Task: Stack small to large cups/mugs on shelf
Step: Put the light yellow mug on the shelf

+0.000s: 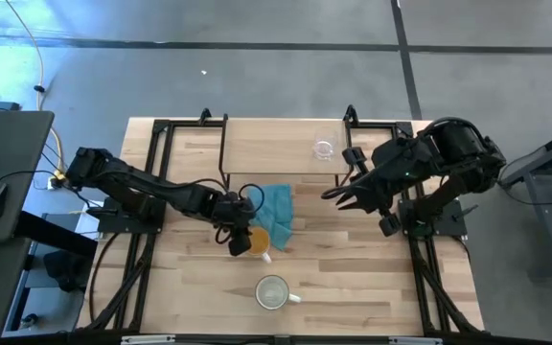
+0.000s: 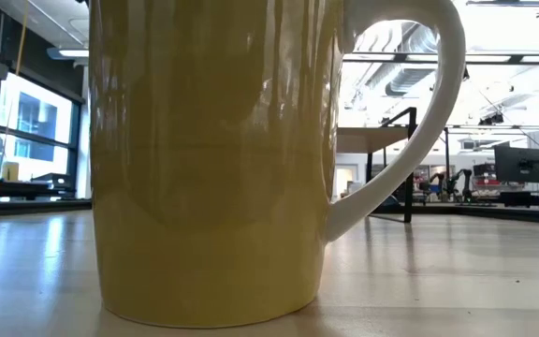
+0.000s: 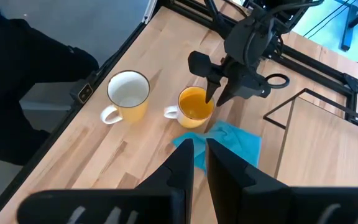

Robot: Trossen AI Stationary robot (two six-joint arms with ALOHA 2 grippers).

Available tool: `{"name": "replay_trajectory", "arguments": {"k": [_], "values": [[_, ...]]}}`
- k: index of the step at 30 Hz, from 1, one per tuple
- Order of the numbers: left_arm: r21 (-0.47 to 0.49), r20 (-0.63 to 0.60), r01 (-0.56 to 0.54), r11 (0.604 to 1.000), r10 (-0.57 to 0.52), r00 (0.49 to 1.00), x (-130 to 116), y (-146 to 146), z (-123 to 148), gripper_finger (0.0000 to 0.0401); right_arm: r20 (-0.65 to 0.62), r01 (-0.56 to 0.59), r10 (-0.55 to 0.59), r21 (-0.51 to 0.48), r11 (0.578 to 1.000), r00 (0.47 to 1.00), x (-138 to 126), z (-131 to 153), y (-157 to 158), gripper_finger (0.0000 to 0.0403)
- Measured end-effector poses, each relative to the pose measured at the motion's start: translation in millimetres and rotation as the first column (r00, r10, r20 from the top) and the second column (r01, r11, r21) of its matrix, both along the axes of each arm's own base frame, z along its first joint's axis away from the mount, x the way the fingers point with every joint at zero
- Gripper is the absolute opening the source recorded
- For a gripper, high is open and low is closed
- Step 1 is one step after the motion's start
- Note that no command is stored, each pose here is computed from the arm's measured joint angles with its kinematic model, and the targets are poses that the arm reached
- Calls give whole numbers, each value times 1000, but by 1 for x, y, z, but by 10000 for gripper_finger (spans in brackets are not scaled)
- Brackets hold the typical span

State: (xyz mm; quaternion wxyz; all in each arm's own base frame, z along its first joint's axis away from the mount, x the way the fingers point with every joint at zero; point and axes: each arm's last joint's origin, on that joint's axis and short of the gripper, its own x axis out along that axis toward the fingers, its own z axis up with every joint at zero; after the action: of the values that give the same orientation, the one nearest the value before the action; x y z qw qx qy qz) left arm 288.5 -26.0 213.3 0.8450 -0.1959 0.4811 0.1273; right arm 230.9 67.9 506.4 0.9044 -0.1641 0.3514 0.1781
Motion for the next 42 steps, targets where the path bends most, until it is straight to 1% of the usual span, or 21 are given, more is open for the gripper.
{"name": "replay_trajectory", "arguments": {"k": [4, 8, 10, 13, 17, 18, 19, 22, 26, 28, 30, 33, 36, 42], "values": [[-20, -26, 15, 1000, -15, 1000, 4, -1, -9, 129, -3, -4, 4, 2, 1000, 1000, 0, 0, 0, 33], [-3, -24, 13, 1000, -13, 1000, 5, -1, -10, 128, -3, -4, 4, 2, 1000, 1000, 0, 0, 0, 33], [10, -21, 18, 1000, -18, 1000, 6, -1, -10, 121, -3, -4, 4, 3, 1000, 1000, 0, 0, 0, 33], [22, -11, 31, 999, -31, 999, 7, -1, -9, 93, -3, -4, 4, 3, 1000, 1000, 0, 0, 0, 33], [58, -9, 49, 997, -49, 999, 7, 0, -9, 26, -3, -4, 4, 3, 1000, 1000, 0, 0, 0, 33], [66, -11, 57, 996, -56, 998, 7, 0, -9, 15, -3, -4, 4, 3, 1000, 1000, 0, 0, 0, 33], [69, -6, 59, 996, -59, 998, 7, 0, -9, 11, -3, -4, 4, 3, 1000, 1000, 0, 0, 0, 33], [81, 14, 71, 994, -72, 997, 9, 0, -8, 19, -3, -4, 4, 3, 1000, 1000, 0, 0, 0, 33], [104, 14, 69, 992, -71, 997, 9, 1, -8, 7, -3, -4, 4, 3, 1000, 1000, 0, 0, 0, 33], [113, 10, 69, 991, -70, 997, 10, 1, -6, 9, -3, -4, 4, 3, 1000, 1000, 0, 0, 0, 33], [120, 12, 70, 990, -72, 997, 12, 4, 0, 12, -3, -4, 4, 3, 1000, 1000, 0, 0, 0, 33], [137, 28, 79, 987, -84, 996, 18, 9, 17, 6, -4, -4, 4, 4, 1000, 1000, 0, 0, 0, 33], [167, 22, 92, 982, -97, 995, 23, 16, 39, 6, -13, 9, -9, 16, 1000, 1000, -1, -1, 0, 33], [231, 31, 104, 968, -114, 993, 27, 38, 85, 4, -76, 28, -26, 29, 999, 997, -5, -4, 1, 33]]}}
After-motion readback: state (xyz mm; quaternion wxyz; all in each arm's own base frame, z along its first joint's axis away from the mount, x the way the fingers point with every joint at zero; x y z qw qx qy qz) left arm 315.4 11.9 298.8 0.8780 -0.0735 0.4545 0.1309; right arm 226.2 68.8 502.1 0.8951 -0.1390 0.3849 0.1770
